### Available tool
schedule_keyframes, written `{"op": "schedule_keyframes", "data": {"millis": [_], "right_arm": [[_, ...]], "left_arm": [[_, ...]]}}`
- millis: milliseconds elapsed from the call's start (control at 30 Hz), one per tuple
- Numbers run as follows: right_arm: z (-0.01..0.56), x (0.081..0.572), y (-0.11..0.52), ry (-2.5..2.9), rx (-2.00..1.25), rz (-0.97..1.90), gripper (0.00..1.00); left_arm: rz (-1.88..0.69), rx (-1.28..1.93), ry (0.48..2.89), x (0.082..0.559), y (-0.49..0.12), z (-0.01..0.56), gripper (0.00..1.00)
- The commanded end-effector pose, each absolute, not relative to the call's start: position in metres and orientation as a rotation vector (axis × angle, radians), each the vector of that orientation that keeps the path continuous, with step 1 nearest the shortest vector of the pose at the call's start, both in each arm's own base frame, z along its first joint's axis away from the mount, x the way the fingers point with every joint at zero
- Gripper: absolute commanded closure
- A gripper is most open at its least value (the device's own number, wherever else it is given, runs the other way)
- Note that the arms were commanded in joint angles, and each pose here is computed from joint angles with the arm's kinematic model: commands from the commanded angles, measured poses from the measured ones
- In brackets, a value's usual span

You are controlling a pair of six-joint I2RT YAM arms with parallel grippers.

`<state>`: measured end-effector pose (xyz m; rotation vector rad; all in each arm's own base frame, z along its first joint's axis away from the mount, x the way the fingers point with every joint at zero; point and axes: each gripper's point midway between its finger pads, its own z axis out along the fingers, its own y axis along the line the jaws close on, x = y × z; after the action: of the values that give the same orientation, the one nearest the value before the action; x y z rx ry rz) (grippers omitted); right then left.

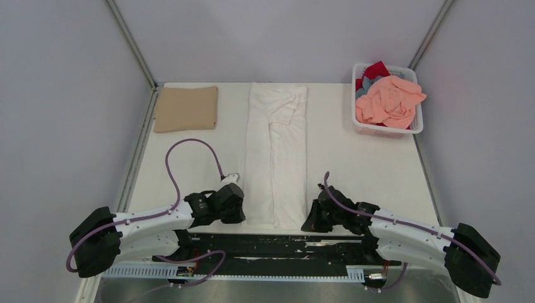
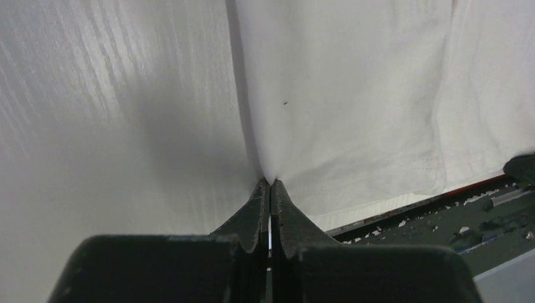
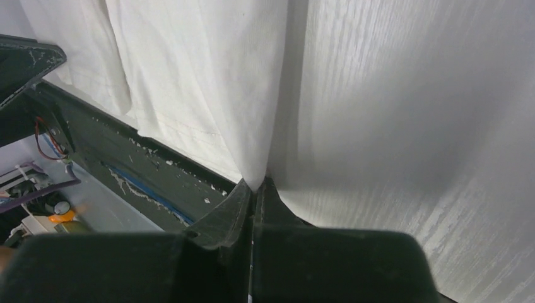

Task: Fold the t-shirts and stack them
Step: Grab the bottom of the folded rectangular tshirt with both arms, then fold the folded rectangular tshirt in 1/3 of the way

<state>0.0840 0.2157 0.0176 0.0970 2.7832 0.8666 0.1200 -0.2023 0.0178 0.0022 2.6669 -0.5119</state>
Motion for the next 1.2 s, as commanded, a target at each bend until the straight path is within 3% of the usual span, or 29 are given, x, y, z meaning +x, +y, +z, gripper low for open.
{"op": "schedule_keyframes", "data": {"millis": [0,333,500,1167], "right_arm": [[0.008,0.061,0.204,2.828,0.108,0.905,1.00],[0.050,0.077,0.230,2.697,-0.005,1.031,1.00],[0.074,0.110,0.237,2.568,-0.070,0.945,1.00],[0.161,0.328,0.230,2.182,0.031,0.582,1.00]], "left_arm": [[-0.480,0.026,2.771,0.088,-0.175,0.001,1.00],[-0.800,0.106,2.609,0.096,-0.212,0.041,1.00],[-0.745,0.086,2.558,0.127,-0.217,0.060,1.00],[-0.592,-0.170,2.338,0.330,-0.214,0.141,1.00]]}}
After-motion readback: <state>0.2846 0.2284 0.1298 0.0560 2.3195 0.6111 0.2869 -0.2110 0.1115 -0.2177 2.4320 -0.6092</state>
